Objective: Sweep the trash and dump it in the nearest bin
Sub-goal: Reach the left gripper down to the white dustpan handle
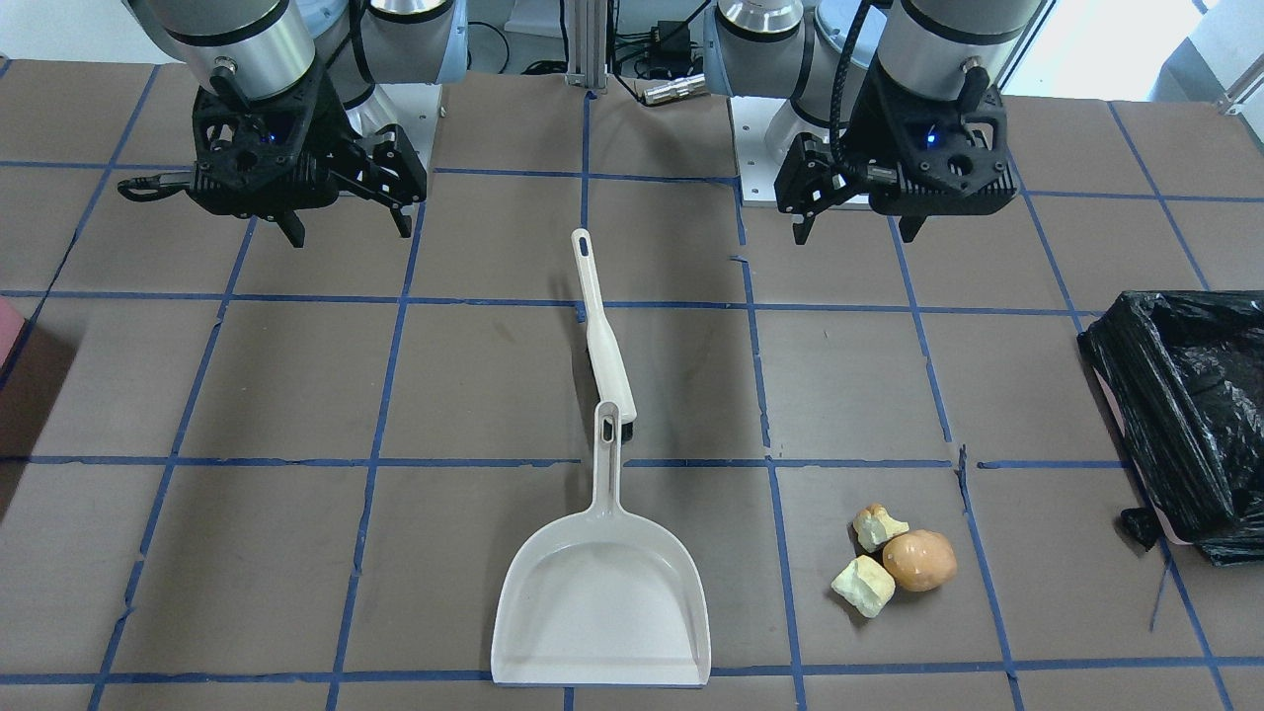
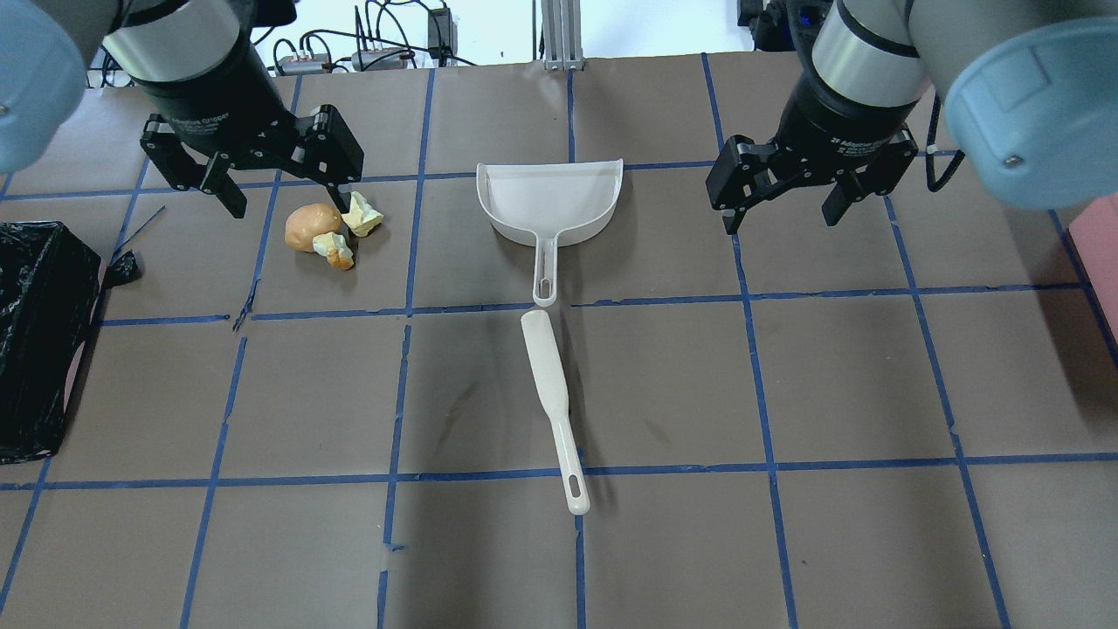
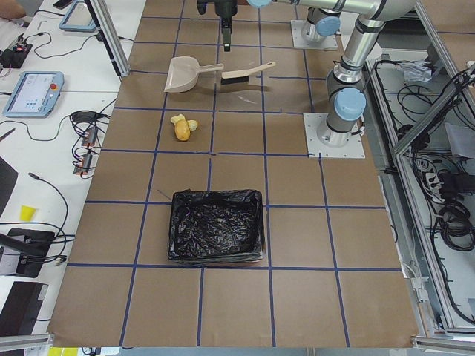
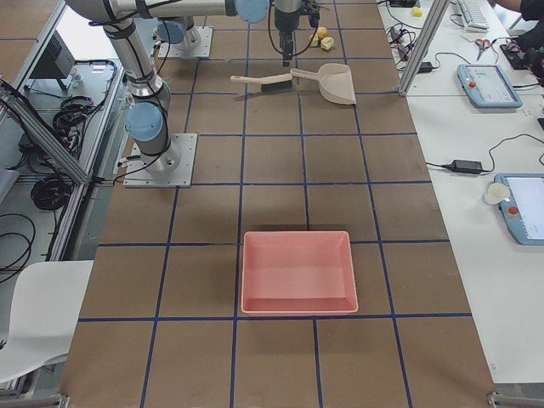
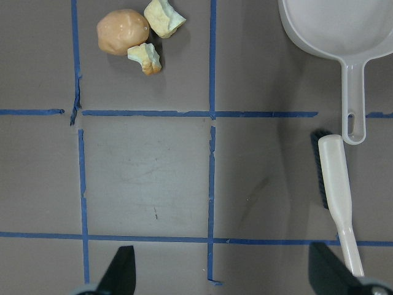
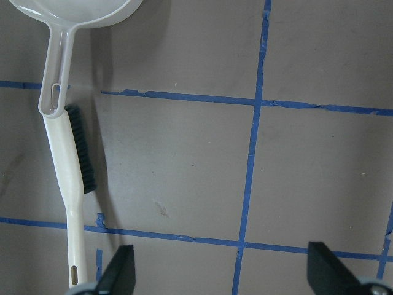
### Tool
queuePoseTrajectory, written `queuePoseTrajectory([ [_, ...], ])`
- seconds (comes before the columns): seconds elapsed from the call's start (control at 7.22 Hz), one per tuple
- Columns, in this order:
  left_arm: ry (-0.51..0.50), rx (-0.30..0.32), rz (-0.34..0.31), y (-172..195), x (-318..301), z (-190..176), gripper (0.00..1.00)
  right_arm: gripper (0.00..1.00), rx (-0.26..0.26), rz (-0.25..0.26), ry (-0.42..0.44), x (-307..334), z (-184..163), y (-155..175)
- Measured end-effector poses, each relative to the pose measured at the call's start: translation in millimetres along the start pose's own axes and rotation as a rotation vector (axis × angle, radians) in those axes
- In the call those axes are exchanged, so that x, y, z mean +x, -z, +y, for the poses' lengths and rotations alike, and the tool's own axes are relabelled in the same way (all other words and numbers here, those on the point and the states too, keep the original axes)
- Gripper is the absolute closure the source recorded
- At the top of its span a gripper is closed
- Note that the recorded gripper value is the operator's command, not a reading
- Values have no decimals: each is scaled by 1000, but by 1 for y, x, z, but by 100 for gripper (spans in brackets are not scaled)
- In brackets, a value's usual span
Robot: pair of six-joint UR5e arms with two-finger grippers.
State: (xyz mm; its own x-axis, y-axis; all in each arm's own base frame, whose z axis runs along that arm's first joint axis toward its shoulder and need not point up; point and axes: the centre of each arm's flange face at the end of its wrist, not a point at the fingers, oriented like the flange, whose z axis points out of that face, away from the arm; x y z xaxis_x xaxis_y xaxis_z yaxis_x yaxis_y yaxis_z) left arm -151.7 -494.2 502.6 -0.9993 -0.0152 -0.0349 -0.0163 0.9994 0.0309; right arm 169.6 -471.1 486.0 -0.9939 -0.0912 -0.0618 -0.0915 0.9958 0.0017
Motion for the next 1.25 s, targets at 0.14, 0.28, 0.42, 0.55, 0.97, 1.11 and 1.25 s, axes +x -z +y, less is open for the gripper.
queuePoseTrajectory([
  [0.14, -16, 7, 1, -19, 10, -6, 0, 0, -2, 0, 0, 0, 0, -1],
  [0.28, -44, 25, 3, -45, 27, -13, 0, 0, -4, 0, 0, 0, 0, -1],
  [0.42, -79, 62, 5, -77, 51, -22, 0, 0, -5, -1, 0, 0, 0, -2],
  [0.55, -109, 106, 11, -108, 75, -31, 0, 0, -5, -1, 0, 0, 0, -2],
  [0.97, -144, 178, 29, -170, 135, -44, 0, 0, -5, -3, 0, 0, 0, -2],
  [1.11, -141, 183, 33, -185, 147, -46, 0, 0, -5, -3, 0, 0, 0, -2],
  [1.25, -130, 187, 38, -200, 158, -45, 0, 0, -4, -3, 1, 0, 0, -2],
])
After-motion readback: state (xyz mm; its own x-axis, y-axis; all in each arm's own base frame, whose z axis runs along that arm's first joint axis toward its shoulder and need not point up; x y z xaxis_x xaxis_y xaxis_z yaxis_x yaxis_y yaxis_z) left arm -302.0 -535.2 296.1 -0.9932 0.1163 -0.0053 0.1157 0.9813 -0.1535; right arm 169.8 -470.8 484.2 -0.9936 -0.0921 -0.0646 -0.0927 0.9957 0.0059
